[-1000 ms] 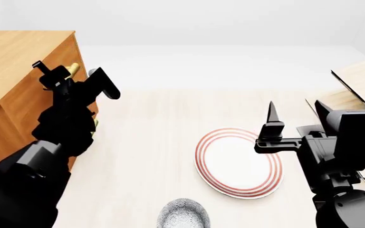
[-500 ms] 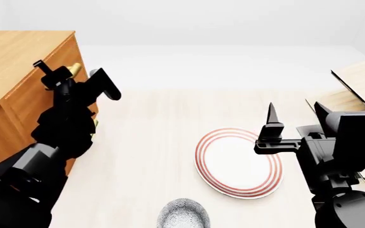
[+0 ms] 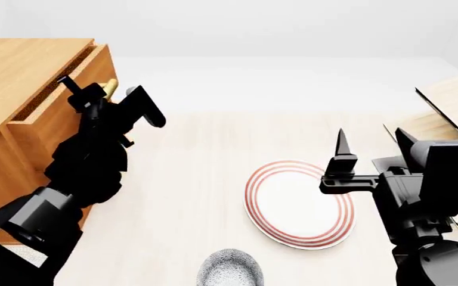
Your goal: Open the top drawer of the cabinet and put the bowl in it.
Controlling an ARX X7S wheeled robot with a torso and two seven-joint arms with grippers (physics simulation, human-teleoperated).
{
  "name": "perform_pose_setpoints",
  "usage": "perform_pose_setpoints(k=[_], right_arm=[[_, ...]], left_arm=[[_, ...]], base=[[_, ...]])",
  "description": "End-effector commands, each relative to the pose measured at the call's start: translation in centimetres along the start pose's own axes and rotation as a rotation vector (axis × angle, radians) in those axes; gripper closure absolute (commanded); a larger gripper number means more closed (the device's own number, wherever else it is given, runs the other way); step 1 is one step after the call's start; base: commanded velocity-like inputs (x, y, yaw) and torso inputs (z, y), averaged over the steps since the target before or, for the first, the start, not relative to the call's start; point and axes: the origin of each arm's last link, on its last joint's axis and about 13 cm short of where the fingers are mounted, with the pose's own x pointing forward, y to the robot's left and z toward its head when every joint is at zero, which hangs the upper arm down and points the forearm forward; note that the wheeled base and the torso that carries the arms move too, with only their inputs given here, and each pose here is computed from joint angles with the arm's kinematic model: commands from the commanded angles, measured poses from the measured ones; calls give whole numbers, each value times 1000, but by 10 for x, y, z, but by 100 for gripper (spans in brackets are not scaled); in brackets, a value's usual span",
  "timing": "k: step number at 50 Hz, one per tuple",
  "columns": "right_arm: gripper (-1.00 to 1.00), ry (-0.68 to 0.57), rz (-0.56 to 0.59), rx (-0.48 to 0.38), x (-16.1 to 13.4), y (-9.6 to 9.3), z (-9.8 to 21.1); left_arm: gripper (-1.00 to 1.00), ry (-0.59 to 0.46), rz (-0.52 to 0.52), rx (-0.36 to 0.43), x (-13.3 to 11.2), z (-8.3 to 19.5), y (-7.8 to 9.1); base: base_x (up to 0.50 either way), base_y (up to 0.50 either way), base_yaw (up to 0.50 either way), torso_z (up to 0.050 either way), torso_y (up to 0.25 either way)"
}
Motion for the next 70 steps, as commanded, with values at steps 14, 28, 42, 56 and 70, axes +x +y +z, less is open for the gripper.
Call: perform_pose_setpoints(k=[14, 28, 42, 56, 70], right_arm=[[-100, -4, -4, 9, -3, -2, 0], [-100, -6, -8, 17, -4, -4, -2], [-100, -10, -10, 27, -7, -6, -2], [-100, -10, -13, 39, -9, -9, -5], [-100, -8, -14, 45, -10, -9, -7]], left_arm=[[100, -87, -18, 9, -15, 15, -3], [100, -157, -47, 33, -29, 26, -10], [100, -206, -69, 50, -38, 37, -17], [100, -237, -81, 60, -44, 46, -20], [100, -234, -78, 61, -43, 45, -19]], base=[[-5, 0, 3, 0, 3], [-9, 0, 5, 0, 7], [-6, 0, 4, 0, 4], [-6, 0, 2, 0, 5], [-6, 0, 2, 1, 3]])
